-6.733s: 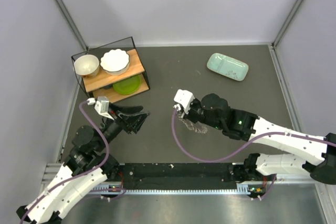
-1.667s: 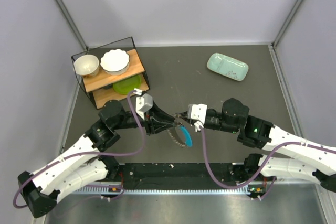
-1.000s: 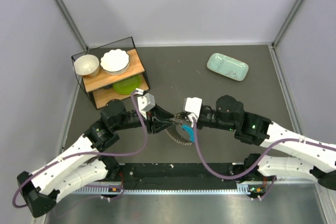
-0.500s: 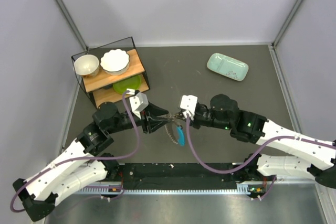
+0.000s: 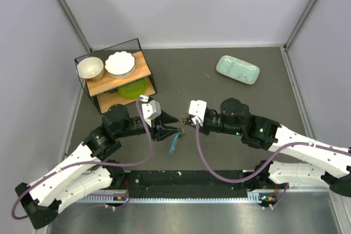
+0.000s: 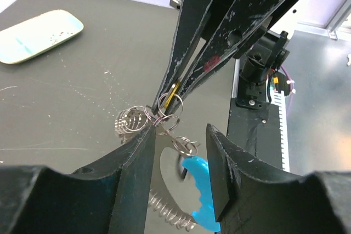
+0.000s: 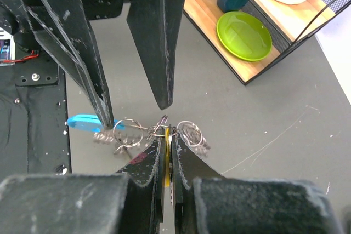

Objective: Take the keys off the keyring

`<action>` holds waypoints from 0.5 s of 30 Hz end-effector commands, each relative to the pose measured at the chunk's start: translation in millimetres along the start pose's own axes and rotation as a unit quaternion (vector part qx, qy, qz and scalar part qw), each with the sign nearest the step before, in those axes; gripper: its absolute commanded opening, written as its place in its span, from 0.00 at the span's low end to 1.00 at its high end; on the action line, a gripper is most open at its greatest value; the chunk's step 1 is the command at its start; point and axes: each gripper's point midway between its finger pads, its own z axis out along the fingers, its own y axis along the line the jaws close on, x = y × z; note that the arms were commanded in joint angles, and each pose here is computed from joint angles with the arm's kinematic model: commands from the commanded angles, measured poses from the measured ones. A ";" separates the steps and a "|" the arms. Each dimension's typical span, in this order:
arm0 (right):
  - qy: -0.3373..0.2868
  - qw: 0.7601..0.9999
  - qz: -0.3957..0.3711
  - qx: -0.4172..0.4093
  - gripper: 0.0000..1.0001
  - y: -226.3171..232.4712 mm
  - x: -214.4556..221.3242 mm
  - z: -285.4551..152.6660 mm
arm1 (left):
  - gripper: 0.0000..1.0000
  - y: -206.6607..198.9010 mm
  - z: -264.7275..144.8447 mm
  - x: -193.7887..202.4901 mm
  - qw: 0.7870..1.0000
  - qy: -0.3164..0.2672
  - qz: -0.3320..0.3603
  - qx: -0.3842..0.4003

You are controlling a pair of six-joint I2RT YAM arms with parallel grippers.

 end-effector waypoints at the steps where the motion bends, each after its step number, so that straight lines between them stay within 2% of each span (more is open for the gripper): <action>1: -0.078 0.996 -0.029 0.009 0.00 -7.5 -43.8 -14.2 | 0.48 -10.2 2.2 -16.3 0.998 -0.010 0.047 0.039; 7: -0.087 0.996 -0.035 0.006 0.00 -6.9 -49.2 -15.9 | 0.49 -7.1 0.5 -13.7 0.998 -0.001 0.059 0.031; 15: -0.092 0.995 -0.029 -0.010 0.00 -0.8 -50.1 -15.8 | 0.48 -2.3 -8.2 -27.2 0.997 -0.019 0.080 0.002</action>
